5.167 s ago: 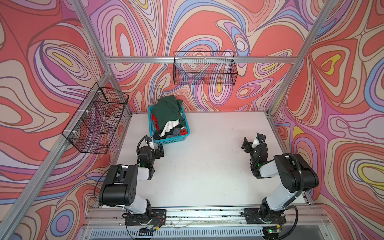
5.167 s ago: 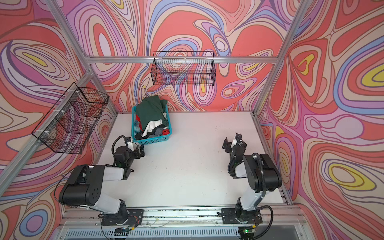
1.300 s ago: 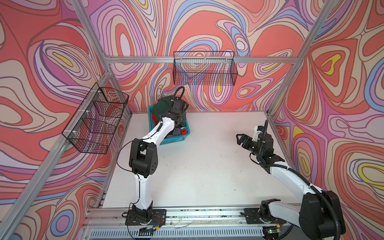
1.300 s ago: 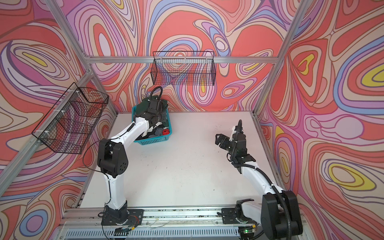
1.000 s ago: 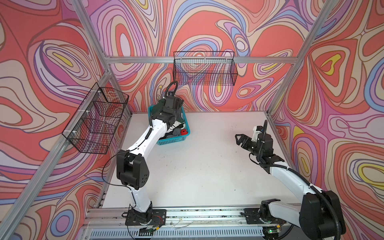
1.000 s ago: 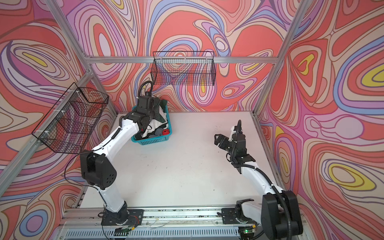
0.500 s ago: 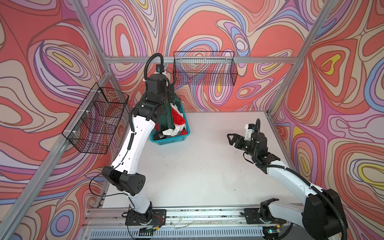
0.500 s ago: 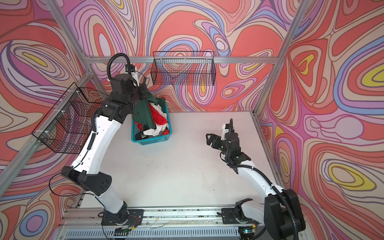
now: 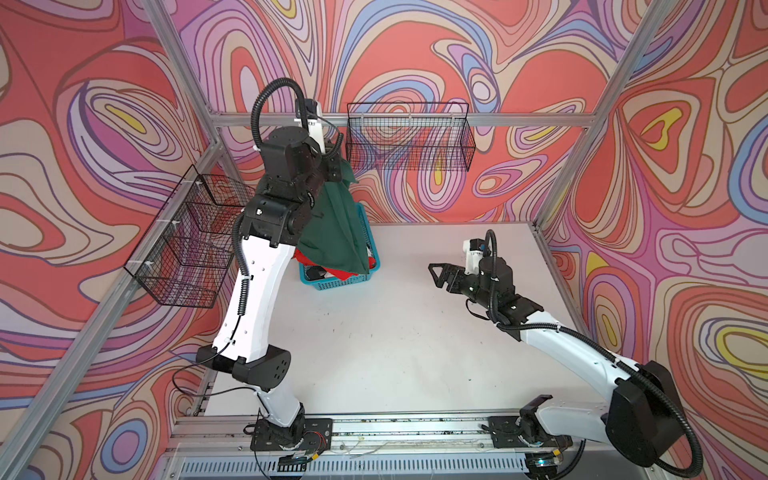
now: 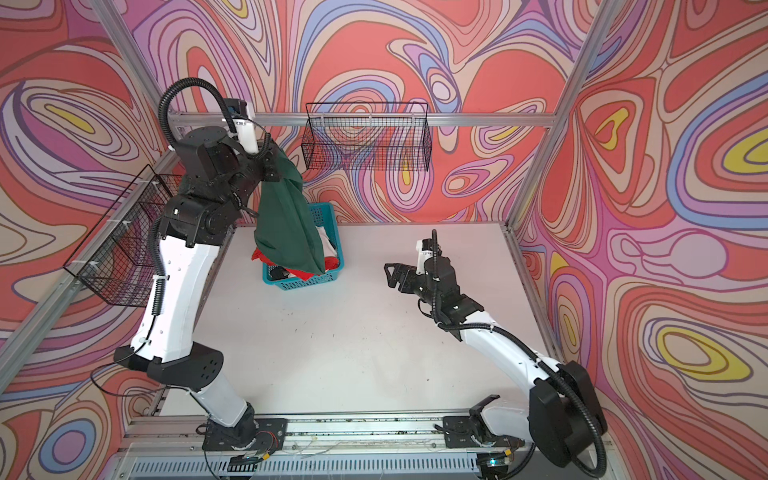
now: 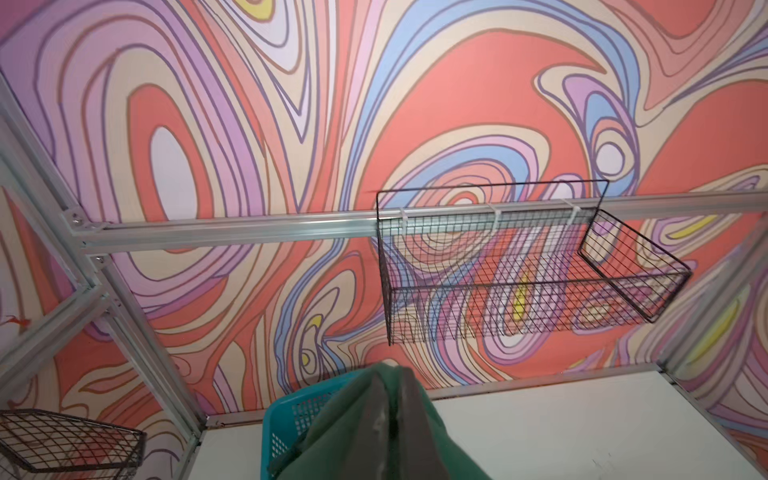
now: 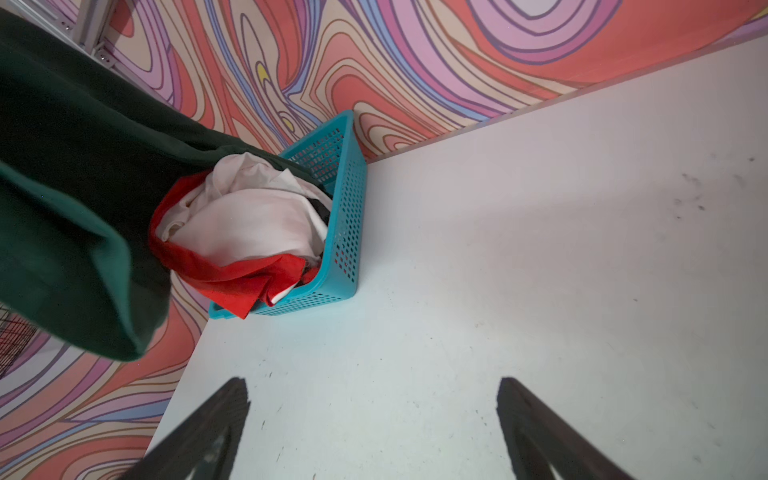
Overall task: Fold and stack the t-shirts
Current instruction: 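Hold the green t-shirt up with the left gripper while the right gripper grasps it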
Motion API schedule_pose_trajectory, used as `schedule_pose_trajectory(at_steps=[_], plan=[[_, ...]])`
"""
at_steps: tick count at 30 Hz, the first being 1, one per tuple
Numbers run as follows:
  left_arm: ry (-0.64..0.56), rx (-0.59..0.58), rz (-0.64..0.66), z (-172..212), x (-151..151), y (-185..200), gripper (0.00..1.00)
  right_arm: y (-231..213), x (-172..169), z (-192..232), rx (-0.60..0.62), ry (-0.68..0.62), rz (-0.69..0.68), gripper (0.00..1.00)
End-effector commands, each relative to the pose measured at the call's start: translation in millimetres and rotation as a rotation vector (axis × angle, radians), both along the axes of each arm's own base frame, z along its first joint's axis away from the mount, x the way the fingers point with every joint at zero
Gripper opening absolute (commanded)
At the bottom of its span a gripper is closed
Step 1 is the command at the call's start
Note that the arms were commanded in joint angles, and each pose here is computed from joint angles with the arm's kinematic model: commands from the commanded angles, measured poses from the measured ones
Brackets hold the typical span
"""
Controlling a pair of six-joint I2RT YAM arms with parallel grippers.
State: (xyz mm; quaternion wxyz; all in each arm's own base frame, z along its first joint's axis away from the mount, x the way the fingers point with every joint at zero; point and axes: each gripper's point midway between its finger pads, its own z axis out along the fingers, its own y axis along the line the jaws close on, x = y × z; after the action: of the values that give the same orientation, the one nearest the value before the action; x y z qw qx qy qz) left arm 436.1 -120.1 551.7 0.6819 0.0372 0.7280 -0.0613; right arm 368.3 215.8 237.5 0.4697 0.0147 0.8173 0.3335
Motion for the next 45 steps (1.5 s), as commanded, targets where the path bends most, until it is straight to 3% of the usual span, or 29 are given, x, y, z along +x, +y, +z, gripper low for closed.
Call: schedule_pose_trajectory(at_steps=[1, 5, 7, 15, 26, 33, 45], plan=[[-0.033, -0.121, -0.13, 8, -29, -16, 0.0, 35, 1, 23, 0.019, -0.076, 0.087, 0.98], [0.071, -0.164, -0.166, -37, -32, -24, 0.0, 90, -5, 34, -0.052, -0.175, 0.222, 0.98], [0.089, -0.116, -0.153, -49, -32, -32, 0.0, 122, -11, 35, -0.067, -0.232, 0.308, 0.98], [0.203, -0.185, -0.273, -66, -36, -61, 0.0, 188, -1, 45, 0.069, -0.418, 0.445, 0.98], [0.272, -0.254, -0.259, -97, -47, -59, 0.0, 218, 35, 46, 0.084, -0.528, 0.405, 0.98], [0.277, -0.269, -0.254, -99, -49, -57, 0.0, 226, 44, 62, 0.173, -0.61, 0.38, 0.98], [0.326, -0.339, -0.299, -110, -66, -62, 0.0, 233, 84, 81, 0.219, -0.688, 0.227, 0.98]])
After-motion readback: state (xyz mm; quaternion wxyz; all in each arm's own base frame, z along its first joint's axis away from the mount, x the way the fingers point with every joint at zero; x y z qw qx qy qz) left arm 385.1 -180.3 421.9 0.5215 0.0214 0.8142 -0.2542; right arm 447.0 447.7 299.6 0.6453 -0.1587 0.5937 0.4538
